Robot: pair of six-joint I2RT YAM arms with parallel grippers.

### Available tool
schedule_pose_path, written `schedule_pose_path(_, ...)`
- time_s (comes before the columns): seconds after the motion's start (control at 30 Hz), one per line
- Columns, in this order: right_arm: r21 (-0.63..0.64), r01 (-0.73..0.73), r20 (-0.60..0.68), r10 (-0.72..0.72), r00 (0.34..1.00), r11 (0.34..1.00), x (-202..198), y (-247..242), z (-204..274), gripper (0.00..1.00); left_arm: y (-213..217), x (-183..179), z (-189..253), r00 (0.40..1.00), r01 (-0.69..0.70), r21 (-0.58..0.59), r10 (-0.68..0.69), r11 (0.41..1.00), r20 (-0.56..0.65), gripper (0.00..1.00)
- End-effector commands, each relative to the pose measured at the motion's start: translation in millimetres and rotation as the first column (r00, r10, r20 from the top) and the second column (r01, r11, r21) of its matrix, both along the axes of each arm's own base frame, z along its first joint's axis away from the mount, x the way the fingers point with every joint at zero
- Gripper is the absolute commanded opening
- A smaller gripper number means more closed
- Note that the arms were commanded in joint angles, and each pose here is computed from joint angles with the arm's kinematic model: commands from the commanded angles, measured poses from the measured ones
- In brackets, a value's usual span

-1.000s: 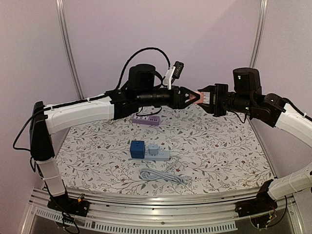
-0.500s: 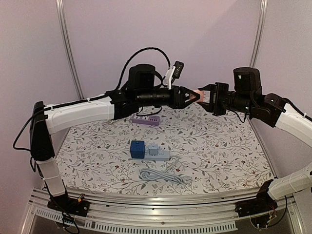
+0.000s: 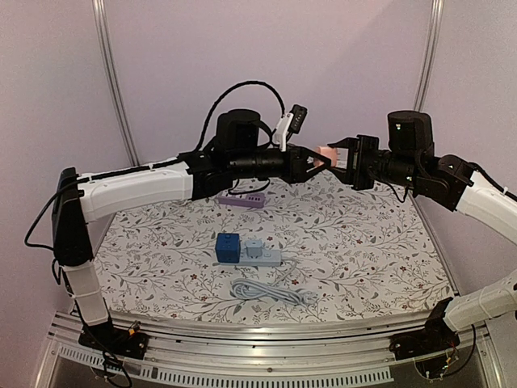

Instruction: Insert the plug

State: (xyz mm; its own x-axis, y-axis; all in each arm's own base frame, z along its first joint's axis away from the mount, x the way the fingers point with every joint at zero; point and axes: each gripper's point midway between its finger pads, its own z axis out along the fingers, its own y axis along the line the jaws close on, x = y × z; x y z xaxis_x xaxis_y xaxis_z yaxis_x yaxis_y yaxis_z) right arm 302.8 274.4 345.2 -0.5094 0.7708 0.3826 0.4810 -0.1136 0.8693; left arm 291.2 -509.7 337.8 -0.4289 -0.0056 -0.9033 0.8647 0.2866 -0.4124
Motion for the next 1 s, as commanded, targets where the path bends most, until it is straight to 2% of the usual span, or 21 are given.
schedule_pose_path(0.0,0.014,-0.014,0.008,0.014,1.0,1.0,0,6,3,0.0,-4,-4,-3,0.999,0.004,0.011,-0.004,1.0,0.032,0.39)
schedule_pose_path(0.33,0.005,-0.03,0.001,0.03,1.0,1.0,2,15,-3,0.0,0,5,1,0.998,-0.019,0.012,0.018,1.0,0.059,0.41)
schedule_pose_path(0.63,0.006,-0.027,-0.005,0.027,1.0,1.0,2,14,-6,0.0,3,6,-1,0.998,-0.018,0.028,0.016,0.999,0.063,0.27)
schedule_pose_path(0.7,0.005,-0.028,-0.006,0.028,1.0,1.0,2,15,-7,0.0,4,7,0,0.998,-0.019,0.028,0.017,0.999,0.063,0.19)
schedule_pose_path(0.77,0.005,-0.028,-0.006,0.029,1.0,1.0,2,15,-8,0.0,5,7,0,0.998,-0.018,0.029,0.016,0.999,0.063,0.03)
schedule_pose_path(0.8,0.004,-0.029,-0.005,0.029,1.0,1.0,2,15,-8,0.0,5,7,0,0.998,-0.02,0.031,0.018,0.999,0.06,0.0)
schedule_pose_path(0.9,0.017,-0.032,0.022,0.032,0.999,0.999,5,18,-7,0.0,8,9,0,0.998,-0.037,0.044,0.035,0.998,0.057,0.0)
schedule_pose_path(0.97,0.042,-0.031,0.051,0.029,0.998,0.999,8,20,-8,0.07,12,9,-1,0.997,-0.049,0.063,0.045,0.997,0.06,0.0)
